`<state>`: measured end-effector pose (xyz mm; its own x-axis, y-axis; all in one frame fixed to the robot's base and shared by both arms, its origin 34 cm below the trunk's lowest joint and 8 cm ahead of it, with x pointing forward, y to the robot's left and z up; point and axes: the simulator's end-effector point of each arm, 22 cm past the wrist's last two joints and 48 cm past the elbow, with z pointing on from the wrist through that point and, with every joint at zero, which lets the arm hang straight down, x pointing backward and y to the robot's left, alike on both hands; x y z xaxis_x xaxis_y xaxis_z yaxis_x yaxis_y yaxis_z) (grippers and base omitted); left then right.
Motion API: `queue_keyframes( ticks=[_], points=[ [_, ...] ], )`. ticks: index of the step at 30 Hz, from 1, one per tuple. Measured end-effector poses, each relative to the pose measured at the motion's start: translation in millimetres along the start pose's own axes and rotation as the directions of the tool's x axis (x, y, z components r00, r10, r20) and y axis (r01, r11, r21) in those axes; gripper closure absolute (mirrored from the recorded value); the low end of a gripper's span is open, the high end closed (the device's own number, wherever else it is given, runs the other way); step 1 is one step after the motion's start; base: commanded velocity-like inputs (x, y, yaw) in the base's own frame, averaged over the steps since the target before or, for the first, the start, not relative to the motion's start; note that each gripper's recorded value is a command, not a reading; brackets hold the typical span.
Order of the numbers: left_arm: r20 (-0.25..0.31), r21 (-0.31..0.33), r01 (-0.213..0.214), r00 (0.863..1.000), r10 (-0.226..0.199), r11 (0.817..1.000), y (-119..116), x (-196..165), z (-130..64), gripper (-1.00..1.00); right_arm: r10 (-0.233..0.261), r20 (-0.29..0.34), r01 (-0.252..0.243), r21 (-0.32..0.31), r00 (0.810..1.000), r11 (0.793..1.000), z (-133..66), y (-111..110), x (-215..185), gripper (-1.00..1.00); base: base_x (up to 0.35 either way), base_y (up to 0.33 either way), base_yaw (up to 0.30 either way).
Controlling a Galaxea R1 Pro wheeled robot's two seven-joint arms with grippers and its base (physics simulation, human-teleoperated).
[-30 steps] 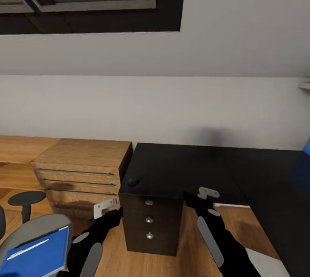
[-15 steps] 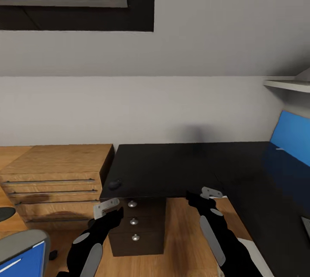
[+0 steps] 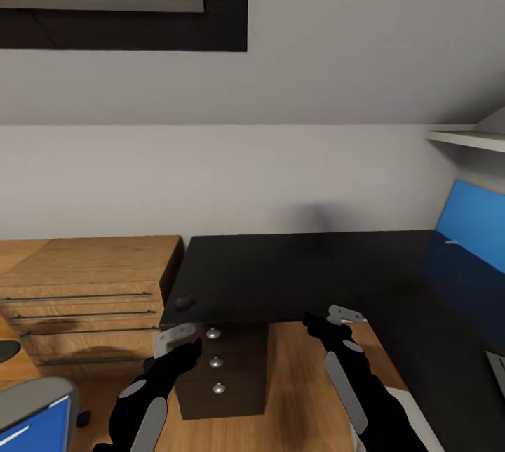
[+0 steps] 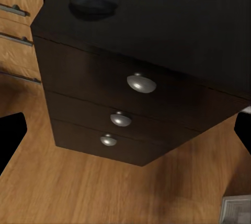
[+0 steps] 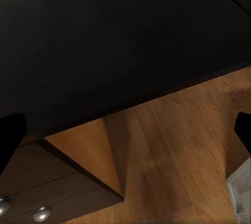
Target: In the bedroom, organize the workspace by keeping the computer under the desk, ensuring the monitor is on the desk, placing the keyboard on the desk next to the monitor, placing the mouse on the desk next to the keyboard, moving the folder from the swivel chair onto the desk next to the mouse, stacking the notebook on top of the folder with the pen on top of the notebook, and positioning the swivel chair next to the desk.
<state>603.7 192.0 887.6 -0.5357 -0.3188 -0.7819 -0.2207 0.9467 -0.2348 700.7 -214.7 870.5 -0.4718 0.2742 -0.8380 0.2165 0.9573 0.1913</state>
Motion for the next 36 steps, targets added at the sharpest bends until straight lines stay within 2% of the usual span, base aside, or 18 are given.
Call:
queue_keyframes(
  ticks=[7, 16, 30, 36],
  points=[
    [0.006, 0.002, 0.0, 1.0, 0.0, 1.0, -0.8, -2.3, -1.6, -1.0, 0.002, 0.006, -0.002, -0.002, 1.0, 1.0, -1.7, 0.7, -3.1, -1.0, 0.0, 0.0, -0.17],
    [0.007, 0.002, 0.0, 1.0, 0.0, 1.0, -0.8, -2.7, -1.9, -1.0, 0.002, 0.005, -0.002, -0.003, 1.0, 1.0, -1.9, 1.6, -2.9, -1.0, 0.0, 0.0, -0.016],
    [0.014, 0.005, 0.001, 1.0, -0.001, 1.0, -1.7, -5.3, -3.8, -1.0, 0.006, 0.01, -0.006, 0.0, 1.0, 1.0, -3.2, -0.3, -5.6, -1.0, 0.0, 0.0, -0.227],
    [0.017, 0.006, 0.001, 1.0, -0.001, 1.0, -2.2, -6.8, -4.8, -1.0, 0.027, 0.015, -0.027, 0.018, 1.0, 0.999, -2.7, -10.5, -9.7, -1.0, 0.0, 0.0, -0.249]
  ],
)
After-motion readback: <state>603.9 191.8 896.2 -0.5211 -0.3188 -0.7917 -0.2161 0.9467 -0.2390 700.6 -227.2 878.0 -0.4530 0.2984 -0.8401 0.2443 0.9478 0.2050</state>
